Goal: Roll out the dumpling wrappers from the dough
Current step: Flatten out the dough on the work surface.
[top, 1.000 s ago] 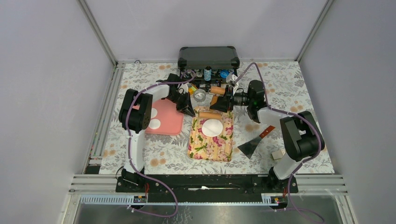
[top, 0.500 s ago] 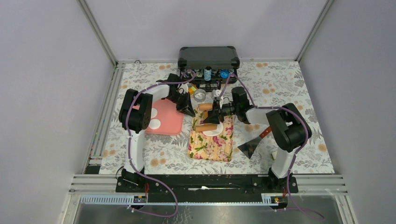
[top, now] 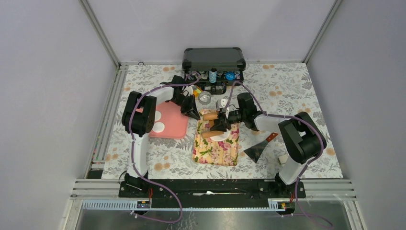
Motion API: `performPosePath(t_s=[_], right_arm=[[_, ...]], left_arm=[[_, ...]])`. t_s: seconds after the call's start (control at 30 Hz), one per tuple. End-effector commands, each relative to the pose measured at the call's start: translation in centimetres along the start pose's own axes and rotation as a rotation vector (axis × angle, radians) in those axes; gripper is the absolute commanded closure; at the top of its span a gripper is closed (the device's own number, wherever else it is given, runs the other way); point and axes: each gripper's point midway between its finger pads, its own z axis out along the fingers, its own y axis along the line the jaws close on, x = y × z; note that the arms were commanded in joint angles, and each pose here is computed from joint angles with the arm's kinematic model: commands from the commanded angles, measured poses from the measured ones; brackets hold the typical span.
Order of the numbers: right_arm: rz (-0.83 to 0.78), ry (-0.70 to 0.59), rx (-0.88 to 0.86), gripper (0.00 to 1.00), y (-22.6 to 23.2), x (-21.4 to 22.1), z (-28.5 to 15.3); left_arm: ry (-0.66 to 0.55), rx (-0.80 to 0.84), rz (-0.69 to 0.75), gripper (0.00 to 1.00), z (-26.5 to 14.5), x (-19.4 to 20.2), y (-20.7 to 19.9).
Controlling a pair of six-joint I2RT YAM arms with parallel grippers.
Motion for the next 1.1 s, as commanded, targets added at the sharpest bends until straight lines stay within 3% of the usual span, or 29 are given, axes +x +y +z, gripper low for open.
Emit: performPosePath(t_s=[0.0, 0.4, 0.7, 1.07], right_arm=[[0.153, 0.084, -0.012, 1.00, 2.8, 3.7, 0.1], [0.271, 0.077, 0.005, 1.00, 4.7, 6.1, 0.2], [0.050, 0.011, 0.044, 1.00, 5.8, 5.8, -0.7], [-0.036, -0.084, -0.050, 1.00, 8.5, 3.9, -1.0]], left_arm=[[-0.031, 0.025, 0.056, 1.00, -1.3, -0.5, -1.6], [-0.038, 0.020, 0.052, 1.00, -1.7, -0.7, -1.5], [-0.043, 0.012, 0.046, 1.00, -1.8, -0.8, -1.1], [-0.057, -0.002, 0.050, 1.00, -2.1, -1.4, -0.8]])
